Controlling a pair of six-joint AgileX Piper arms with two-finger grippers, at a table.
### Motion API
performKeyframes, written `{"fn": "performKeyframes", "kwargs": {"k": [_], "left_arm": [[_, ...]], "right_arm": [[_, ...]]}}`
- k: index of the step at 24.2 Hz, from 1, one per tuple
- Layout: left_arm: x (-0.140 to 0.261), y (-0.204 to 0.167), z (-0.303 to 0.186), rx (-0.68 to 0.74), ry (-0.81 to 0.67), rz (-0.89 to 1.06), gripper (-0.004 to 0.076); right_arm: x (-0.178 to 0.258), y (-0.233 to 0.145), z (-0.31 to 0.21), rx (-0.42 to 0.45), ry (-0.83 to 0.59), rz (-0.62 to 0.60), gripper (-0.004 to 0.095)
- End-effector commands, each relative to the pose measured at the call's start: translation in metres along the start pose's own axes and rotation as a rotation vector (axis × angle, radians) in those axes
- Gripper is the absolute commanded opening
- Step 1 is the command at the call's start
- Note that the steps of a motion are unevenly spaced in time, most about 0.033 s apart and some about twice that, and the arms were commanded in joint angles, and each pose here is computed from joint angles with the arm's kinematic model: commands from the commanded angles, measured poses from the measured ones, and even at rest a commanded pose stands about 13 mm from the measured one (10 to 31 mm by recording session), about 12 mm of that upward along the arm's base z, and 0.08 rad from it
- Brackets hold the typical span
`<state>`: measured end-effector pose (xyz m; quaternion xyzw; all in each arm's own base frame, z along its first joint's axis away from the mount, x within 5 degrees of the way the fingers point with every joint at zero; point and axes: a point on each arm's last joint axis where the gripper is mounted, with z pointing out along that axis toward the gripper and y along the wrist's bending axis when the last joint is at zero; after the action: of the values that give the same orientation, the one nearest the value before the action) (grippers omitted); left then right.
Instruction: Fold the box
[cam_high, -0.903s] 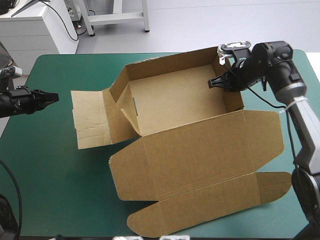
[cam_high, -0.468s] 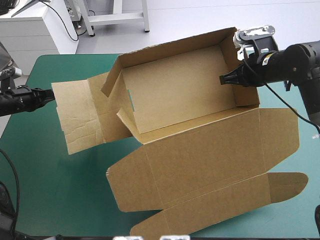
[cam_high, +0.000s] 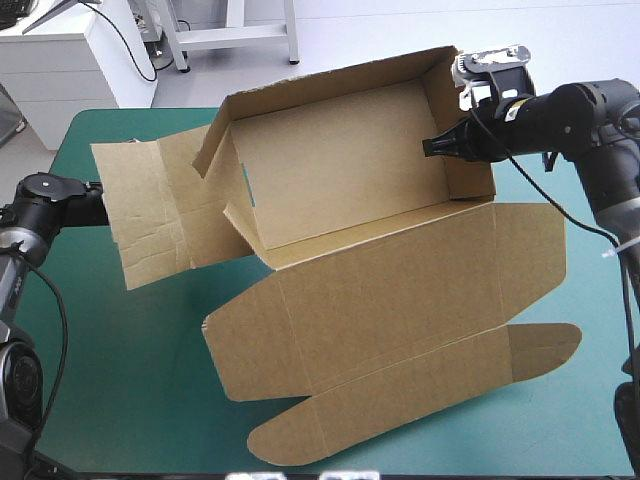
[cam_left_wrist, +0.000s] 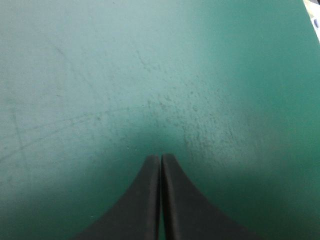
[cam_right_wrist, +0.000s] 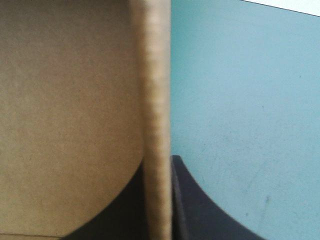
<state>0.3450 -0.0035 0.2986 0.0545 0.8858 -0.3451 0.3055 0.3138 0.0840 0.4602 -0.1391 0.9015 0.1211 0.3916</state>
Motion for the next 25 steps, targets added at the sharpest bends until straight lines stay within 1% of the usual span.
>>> {"fn": "performKeyframes", "kwargs": {"k": [1,5,14,20,22,25], "left_arm": [[-0.010,-0.028,-0.016,0.064,-0.085,-0.005,-0.0008],[-0.010,-0.042,-0.029,0.068,-0.102,0.020,-0.0008],[-0.008,-0.086,-0.028,0.247,-0.123,0.028,-0.0008],[-0.009,-0.104,-0.028,0.409,-0.132,-0.001,-0.0008],[-0.009,-0.111,-0.032,0.497,-0.144,0.021,-0.0008],[-0.009,-0.111,-0.032,0.500,-0.141,0.022,-0.0008]], "right_arm": [[-0.014,0.000,-0.011,0.001,-0.131,0.013,-0.0019],[-0.014,-0.004,0.005,0.010,-0.110,0.033,-0.0020],[-0.016,-0.008,0.022,0.015,-0.103,0.060,-0.0019],[-0.015,-0.010,0.026,0.036,-0.088,0.060,-0.0019],[-0.014,-0.011,0.026,0.043,-0.081,0.056,-0.0019],[-0.013,-0.012,0.027,0.050,-0.066,0.052,-0.0019]]}}
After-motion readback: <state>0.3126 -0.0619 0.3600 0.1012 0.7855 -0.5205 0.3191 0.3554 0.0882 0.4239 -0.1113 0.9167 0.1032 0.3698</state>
